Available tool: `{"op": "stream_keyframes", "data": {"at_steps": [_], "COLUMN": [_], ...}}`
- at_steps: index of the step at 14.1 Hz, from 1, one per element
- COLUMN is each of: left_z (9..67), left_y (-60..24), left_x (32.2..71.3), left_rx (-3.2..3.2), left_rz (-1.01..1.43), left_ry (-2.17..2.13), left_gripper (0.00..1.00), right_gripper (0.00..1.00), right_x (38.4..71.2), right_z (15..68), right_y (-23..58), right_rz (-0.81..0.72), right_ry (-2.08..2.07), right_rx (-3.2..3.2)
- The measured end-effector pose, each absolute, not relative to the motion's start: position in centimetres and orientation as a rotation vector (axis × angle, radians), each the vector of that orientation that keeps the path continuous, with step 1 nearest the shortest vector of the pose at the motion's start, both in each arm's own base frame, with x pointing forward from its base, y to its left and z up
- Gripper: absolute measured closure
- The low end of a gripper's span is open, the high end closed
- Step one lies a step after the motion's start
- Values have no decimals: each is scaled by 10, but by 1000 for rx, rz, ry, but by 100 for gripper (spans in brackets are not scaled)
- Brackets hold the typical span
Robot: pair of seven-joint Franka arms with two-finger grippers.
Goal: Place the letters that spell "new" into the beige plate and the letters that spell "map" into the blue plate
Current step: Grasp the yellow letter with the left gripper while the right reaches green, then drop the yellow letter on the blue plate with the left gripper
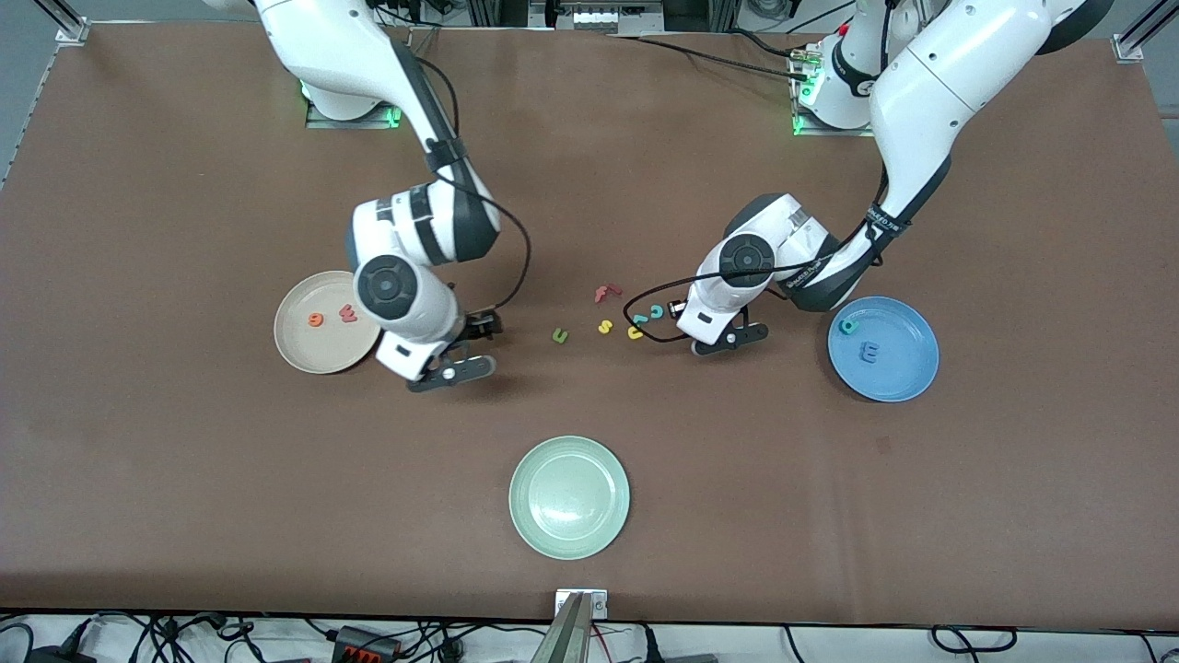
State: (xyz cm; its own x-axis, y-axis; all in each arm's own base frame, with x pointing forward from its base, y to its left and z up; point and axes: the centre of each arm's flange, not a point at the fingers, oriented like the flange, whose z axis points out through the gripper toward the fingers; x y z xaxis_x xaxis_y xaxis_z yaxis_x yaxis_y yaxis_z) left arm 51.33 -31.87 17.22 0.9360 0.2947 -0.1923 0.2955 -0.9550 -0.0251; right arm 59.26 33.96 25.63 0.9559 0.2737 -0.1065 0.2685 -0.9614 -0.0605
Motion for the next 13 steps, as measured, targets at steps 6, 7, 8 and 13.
{"op": "stream_keyframes", "data": {"at_steps": [6,7,8,13], "left_z": [173,175,179,244], "left_y": [-320,-319,-315,-262], "left_x": [515,517,521,562], "left_rx": [3079,3082,3098,3285], "left_rz": [-297,-290,-287,-426], "left_ry": [468,452,412,166], "left_gripper": [70,70,70,70], "right_gripper": [24,26,28,37], "right_x": [582,583,584,573], "right_z": [237,234,233,219], "right_y": [378,380,384,425], "right_rz": [182,180,176,166], "right_ry": [-114,-36,39,302], "right_rx": [-3116,-3121,-3123,-3107]}}
